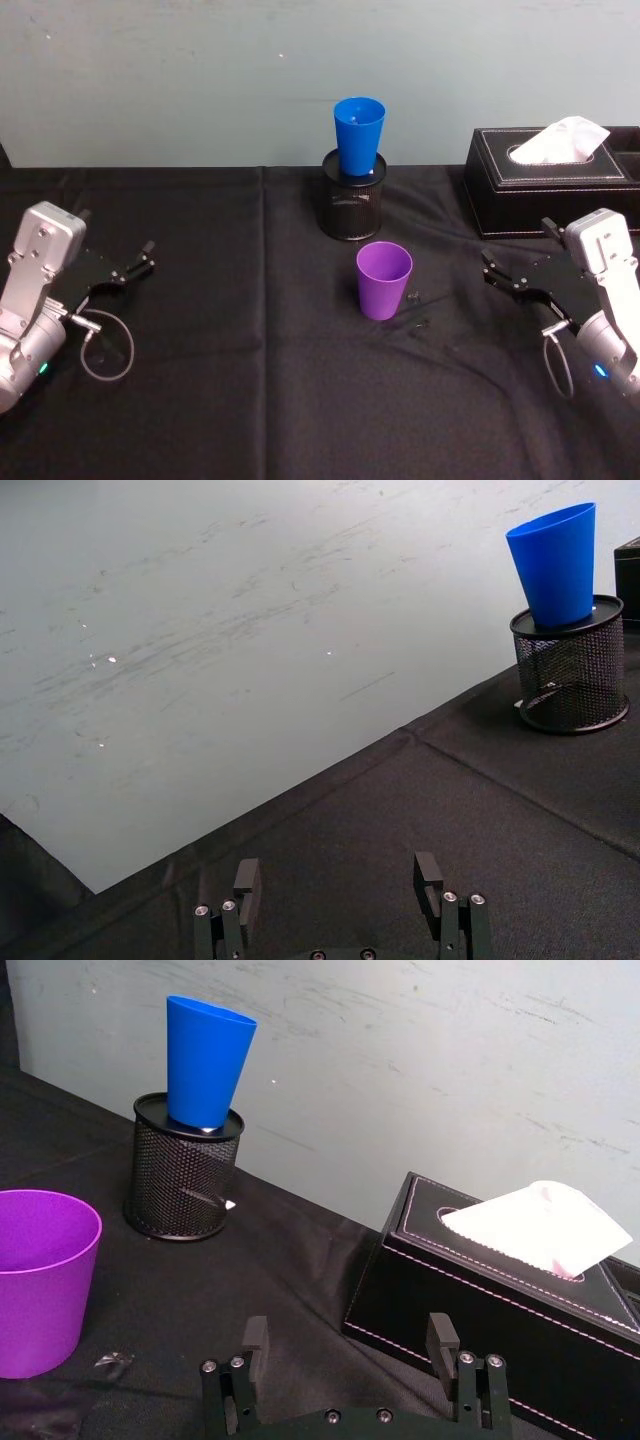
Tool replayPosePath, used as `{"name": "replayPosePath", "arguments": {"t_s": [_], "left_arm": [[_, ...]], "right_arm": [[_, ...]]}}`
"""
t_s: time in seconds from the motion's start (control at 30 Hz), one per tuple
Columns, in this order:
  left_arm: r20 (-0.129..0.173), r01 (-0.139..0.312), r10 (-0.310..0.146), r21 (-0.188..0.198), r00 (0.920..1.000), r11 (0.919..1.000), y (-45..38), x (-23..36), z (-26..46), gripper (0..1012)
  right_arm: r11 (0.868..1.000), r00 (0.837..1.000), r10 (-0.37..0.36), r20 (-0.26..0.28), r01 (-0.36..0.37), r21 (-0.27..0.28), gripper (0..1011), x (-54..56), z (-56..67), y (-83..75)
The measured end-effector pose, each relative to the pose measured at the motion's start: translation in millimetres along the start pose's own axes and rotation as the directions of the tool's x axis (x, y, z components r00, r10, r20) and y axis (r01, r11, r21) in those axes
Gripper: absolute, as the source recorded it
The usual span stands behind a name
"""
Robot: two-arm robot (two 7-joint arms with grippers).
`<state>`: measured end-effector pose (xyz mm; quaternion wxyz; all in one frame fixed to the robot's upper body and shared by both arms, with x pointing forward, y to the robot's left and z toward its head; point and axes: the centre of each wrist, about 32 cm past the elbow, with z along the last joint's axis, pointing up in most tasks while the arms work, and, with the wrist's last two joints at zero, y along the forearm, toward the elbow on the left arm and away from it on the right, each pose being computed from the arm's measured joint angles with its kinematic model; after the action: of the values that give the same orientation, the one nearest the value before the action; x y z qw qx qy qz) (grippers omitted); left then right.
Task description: Pick up one cup with a gripper and tap it against the other cup.
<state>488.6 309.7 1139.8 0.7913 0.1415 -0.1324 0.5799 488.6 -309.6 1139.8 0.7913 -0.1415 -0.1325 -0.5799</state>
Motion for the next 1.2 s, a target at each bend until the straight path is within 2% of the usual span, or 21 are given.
{"name": "replayPosePath", "arguments": {"t_s": [1.2], "left_arm": [[0.000, 0.000, 0.000, 0.000, 1.0000, 1.0000, 0.0, 0.0, 0.0, 1000]], "right_arm": [[1.000, 1.000, 0.000, 0.000, 0.000, 0.000, 1003, 0.0, 0.0, 0.0]]}}
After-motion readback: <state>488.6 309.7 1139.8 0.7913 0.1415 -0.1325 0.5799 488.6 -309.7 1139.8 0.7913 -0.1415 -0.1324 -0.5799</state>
